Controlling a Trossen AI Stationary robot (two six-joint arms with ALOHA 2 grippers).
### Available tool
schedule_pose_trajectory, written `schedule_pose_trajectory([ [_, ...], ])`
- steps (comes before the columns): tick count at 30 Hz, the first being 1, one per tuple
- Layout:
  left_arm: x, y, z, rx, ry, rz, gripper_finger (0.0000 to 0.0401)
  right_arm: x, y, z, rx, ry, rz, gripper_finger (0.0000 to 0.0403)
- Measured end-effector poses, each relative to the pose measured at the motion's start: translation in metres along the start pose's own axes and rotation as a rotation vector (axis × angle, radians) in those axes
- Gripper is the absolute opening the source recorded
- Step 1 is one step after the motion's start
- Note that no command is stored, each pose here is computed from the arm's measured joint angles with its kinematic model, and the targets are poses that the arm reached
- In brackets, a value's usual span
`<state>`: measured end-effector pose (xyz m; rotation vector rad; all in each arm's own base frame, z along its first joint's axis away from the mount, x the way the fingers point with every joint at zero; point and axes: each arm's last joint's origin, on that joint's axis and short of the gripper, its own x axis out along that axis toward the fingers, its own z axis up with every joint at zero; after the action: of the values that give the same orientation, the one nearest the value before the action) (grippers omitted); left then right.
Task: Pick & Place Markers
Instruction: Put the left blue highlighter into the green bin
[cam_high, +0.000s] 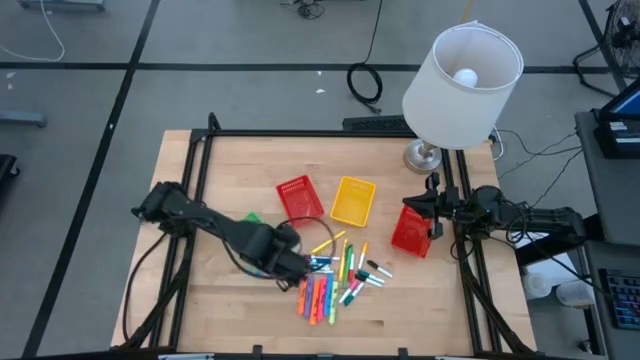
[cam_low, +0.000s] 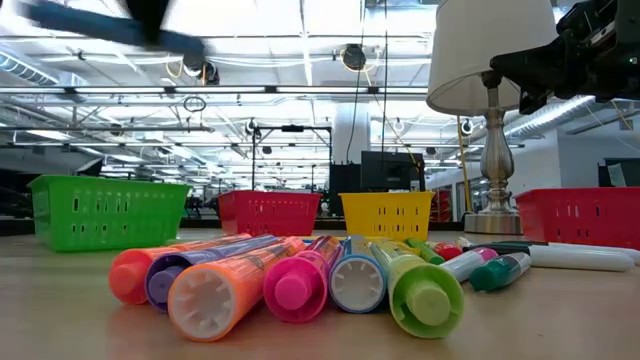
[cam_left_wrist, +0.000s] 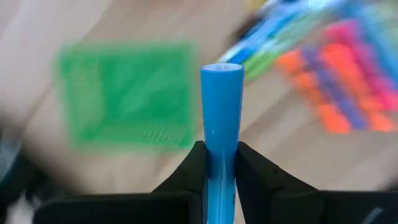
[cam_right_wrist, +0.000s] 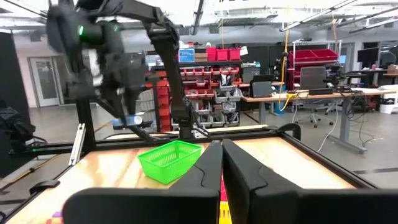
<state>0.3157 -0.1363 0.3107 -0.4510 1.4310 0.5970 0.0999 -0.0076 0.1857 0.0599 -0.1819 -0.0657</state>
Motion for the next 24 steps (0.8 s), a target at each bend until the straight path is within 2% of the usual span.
schedule_pose_trajectory([
  [7, 0.011, 0.023, 0.022, 0.263, -0.004, 0.072, 0.0053, 0.001, 0.0, -0.002, 0.003, 0.019, -0.002, 0.0],
  [10, 0.027, 0.036, 0.028, 0.362, 0.044, 0.168, 0.0053, 0.001, 0.0, -0.002, 0.003, 0.02, -0.002, 0.0],
  [15, 0.038, 0.051, 0.044, 0.502, 0.023, 0.277, 0.0053, 0.001, 0.0, -0.002, 0.0, 0.023, -0.003, 0.0],
  [20, 0.022, 0.074, 0.055, 0.652, -0.037, 0.323, 0.0053, 0.001, 0.0, -0.002, 0.0, 0.025, -0.003, 0.0],
  [24, -0.001, 0.092, 0.05, 0.847, -0.085, 0.334, 0.0053, 0.001, 0.0, -0.004, 0.003, 0.04, -0.003, 0.0],
])
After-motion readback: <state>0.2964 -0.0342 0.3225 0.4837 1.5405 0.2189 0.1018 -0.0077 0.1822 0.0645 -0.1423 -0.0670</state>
